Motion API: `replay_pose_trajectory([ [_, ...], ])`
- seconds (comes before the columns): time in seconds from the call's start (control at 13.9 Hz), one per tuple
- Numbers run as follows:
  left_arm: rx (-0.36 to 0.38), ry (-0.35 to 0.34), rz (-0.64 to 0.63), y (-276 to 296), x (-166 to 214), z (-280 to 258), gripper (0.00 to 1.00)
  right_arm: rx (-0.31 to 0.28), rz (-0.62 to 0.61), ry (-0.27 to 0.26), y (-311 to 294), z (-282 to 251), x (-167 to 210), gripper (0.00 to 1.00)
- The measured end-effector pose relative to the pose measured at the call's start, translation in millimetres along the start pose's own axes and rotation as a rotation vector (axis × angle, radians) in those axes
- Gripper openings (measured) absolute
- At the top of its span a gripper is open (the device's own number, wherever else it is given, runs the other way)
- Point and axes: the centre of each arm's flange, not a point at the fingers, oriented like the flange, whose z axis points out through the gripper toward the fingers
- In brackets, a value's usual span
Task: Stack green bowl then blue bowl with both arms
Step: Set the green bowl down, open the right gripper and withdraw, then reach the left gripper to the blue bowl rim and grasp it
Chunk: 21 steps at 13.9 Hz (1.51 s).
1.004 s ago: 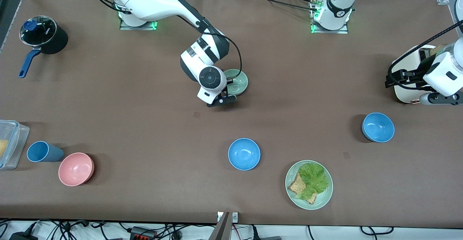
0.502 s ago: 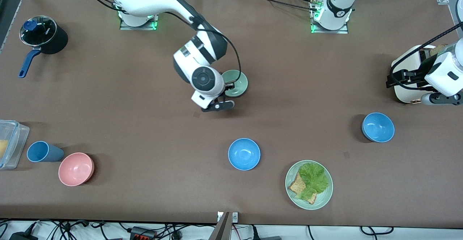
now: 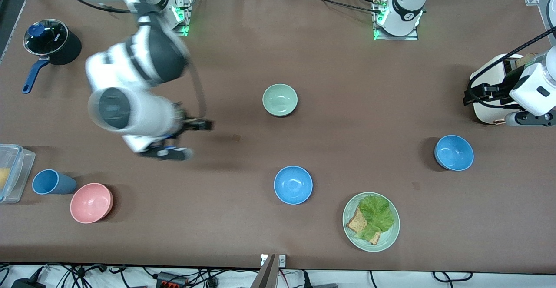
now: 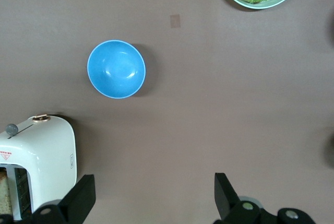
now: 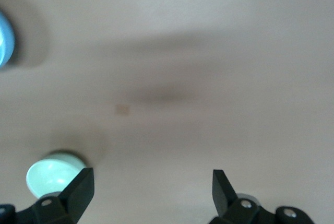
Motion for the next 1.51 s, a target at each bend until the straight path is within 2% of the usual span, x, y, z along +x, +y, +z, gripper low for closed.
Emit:
replay_pose_trajectory([
  [0.22, 0.003, -0.023, -0.010, -6, 7, 13, 1.00, 0.034, -0.001, 0.038, 97, -28, 34, 1.00],
  [0.43, 0.004, -0.029, -0.026, -16, 16, 24, 1.00, 0.062, 0.029, 0.100, 172, -72, 37, 1.00],
  [0.57, 0.001, -0.030, -0.027, -28, 23, 34, 1.00, 0.063, 0.038, 0.129, 182, -93, 27, 1.00],
  [0.79, -0.011, -0.072, -0.038, -60, 33, 60, 1.00, 0.040, 0.034, 0.183, 184, -122, 10, 1.00],
  [0.93, -0.051, -0.097, -0.040, -97, 40, 84, 1.00, 0.018, 0.006, 0.218, 208, -142, 1, 1.00],
  [1.08, -0.082, -0.091, 0.009, -126, 51, 112, 1.00, -0.003, -0.026, 0.241, 233, -156, -9, 1.00],
  [1.29, -0.083, -0.068, 0.085, -128, 76, 166, 1.00, -0.011, -0.040, 0.252, 242, -166, -24, 1.00],
  [1.51, -0.077, -0.035, 0.131, -124, 86, 214, 1.00, -0.018, -0.043, 0.238, 251, -164, -34, 1.00],
])
